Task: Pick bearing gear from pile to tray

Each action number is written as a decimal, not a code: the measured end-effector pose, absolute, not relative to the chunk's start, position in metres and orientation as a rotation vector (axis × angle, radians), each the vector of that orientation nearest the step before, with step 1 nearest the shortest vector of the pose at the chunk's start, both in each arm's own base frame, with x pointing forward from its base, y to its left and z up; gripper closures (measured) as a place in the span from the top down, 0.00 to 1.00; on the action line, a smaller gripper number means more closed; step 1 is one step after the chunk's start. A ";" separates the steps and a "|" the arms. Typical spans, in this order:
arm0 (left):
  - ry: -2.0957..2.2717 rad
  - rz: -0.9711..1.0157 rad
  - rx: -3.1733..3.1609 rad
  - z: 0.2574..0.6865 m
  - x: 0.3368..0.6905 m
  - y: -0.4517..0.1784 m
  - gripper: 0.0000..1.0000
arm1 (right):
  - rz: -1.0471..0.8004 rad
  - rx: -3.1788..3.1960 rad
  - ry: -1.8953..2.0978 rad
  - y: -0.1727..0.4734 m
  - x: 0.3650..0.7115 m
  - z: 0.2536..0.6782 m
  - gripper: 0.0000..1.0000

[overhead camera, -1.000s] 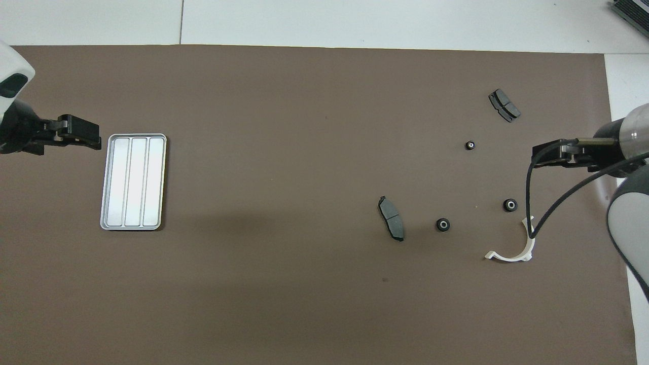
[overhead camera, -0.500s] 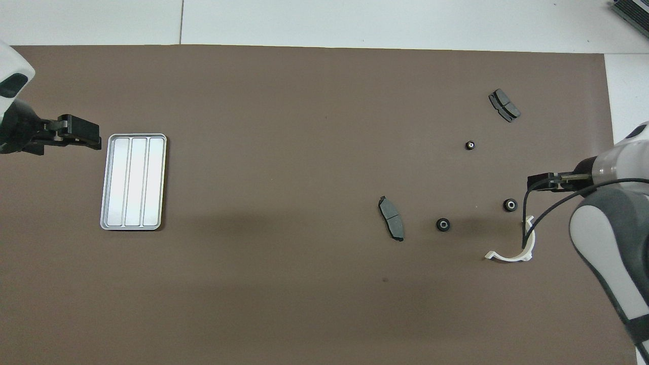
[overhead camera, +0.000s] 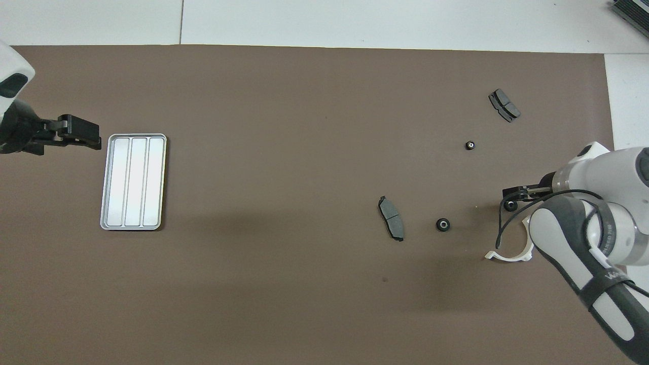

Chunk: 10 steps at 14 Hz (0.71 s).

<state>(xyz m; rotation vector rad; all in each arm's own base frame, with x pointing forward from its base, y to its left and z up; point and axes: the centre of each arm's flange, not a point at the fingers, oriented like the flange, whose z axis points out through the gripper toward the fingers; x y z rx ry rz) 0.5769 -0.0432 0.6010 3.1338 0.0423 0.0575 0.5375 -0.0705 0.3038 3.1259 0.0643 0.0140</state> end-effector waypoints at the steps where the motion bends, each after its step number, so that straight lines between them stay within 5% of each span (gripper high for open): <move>1: 0.042 0.057 3.134 0.601 0.577 -0.043 1.00 | 0.012 3.127 0.065 -0.070 0.537 0.296 0.98; 5: 0.042 0.057 3.134 0.601 0.577 -0.043 1.00 | -0.017 3.130 0.067 -0.069 0.530 0.285 0.92; 10: 0.042 0.057 3.134 0.601 0.577 -0.043 1.00 | -0.020 3.130 0.082 -0.066 0.529 0.284 0.60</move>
